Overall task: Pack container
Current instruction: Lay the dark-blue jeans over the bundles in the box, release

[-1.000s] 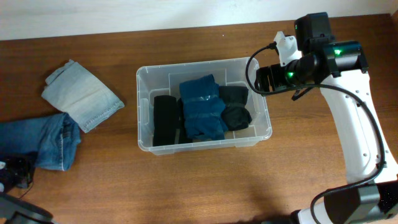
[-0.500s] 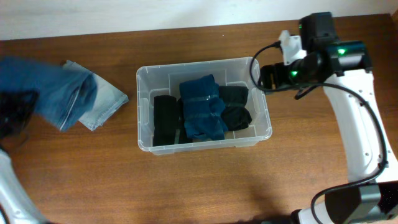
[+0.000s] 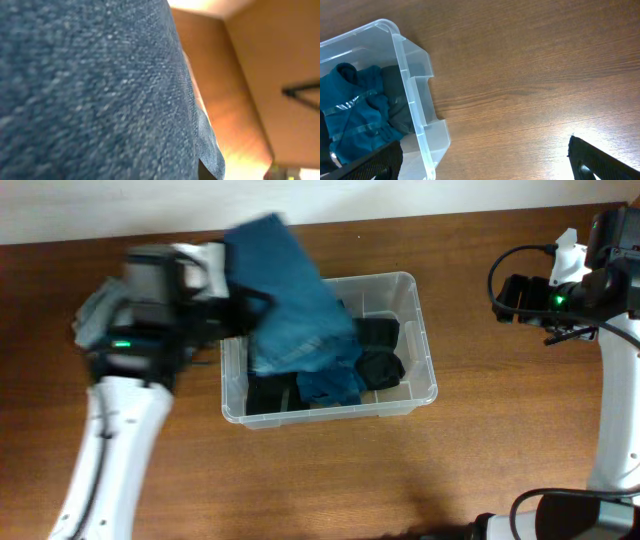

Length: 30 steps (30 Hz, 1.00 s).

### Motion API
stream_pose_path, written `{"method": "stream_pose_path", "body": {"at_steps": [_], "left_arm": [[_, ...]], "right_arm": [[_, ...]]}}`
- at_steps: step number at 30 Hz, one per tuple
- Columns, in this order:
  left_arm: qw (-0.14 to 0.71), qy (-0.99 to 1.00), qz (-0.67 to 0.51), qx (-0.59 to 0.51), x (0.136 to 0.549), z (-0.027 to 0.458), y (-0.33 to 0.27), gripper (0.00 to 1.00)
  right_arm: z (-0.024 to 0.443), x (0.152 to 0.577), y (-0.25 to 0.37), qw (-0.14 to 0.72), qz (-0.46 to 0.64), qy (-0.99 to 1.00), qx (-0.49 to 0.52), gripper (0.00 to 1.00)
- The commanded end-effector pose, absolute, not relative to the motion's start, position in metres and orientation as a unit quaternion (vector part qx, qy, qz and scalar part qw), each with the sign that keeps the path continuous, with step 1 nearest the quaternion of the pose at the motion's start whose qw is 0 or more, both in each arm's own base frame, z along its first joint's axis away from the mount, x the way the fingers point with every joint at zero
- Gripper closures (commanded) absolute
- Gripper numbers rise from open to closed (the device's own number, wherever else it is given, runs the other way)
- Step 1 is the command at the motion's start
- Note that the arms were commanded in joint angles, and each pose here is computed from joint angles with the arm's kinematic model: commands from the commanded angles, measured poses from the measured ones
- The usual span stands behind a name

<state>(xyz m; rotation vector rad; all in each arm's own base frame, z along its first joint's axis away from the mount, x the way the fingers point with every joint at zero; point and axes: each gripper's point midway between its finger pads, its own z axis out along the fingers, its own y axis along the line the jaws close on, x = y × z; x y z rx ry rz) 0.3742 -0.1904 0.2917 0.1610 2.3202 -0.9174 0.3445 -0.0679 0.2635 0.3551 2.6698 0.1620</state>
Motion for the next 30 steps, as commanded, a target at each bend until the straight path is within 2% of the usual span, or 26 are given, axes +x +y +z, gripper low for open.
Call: {"method": "stream_pose_path", "body": {"at_steps": [1,9,16,20,21,23,24,26,27,30], "left_arm": [[0.341,0.871,-0.331,0.124,0.373,0.293,-0.241,0.99],[0.287,0.885,-0.332,0.153,0.375,0.231,-0.311,0.99],[0.219,0.902,-0.334,0.164,0.372,0.17,-0.336,0.99],[0.203,0.91,-0.324,0.162,0.371,0.155,-0.335,0.98],[0.201,0.912,-0.319,0.16,0.372,0.152,-0.334,0.89],[0.204,0.914,-0.31,0.165,0.373,0.15,-0.33,0.59],[0.208,0.914,-0.303,0.173,0.374,0.149,-0.327,0.47],[0.213,0.92,-0.275,0.18,0.379,0.143,-0.314,0.13],[0.216,0.926,-0.252,0.179,0.382,0.139,-0.304,0.01],[0.236,0.953,-0.117,0.153,0.4,0.123,-0.248,0.01]], "right_arm": [[0.265,0.341,-0.068,0.222,0.058,0.964,0.131,0.01],[0.265,0.341,-0.068,0.222,0.058,0.964,0.131,0.01],[0.265,0.341,-0.068,0.222,0.058,0.964,0.132,0.02],[0.265,0.341,-0.068,0.222,0.058,0.964,0.131,0.02],[0.265,0.341,-0.068,0.222,0.058,0.964,0.131,0.01],[0.265,0.341,-0.068,0.222,0.058,0.964,0.131,0.02],[0.265,0.341,-0.068,0.222,0.058,0.964,0.131,0.02],[0.265,0.341,-0.068,0.222,0.058,0.964,0.131,0.02],[0.265,0.341,-0.068,0.222,0.058,0.964,0.131,0.01],[0.266,0.341,-0.068,0.222,0.058,0.964,0.131,0.01]]}}
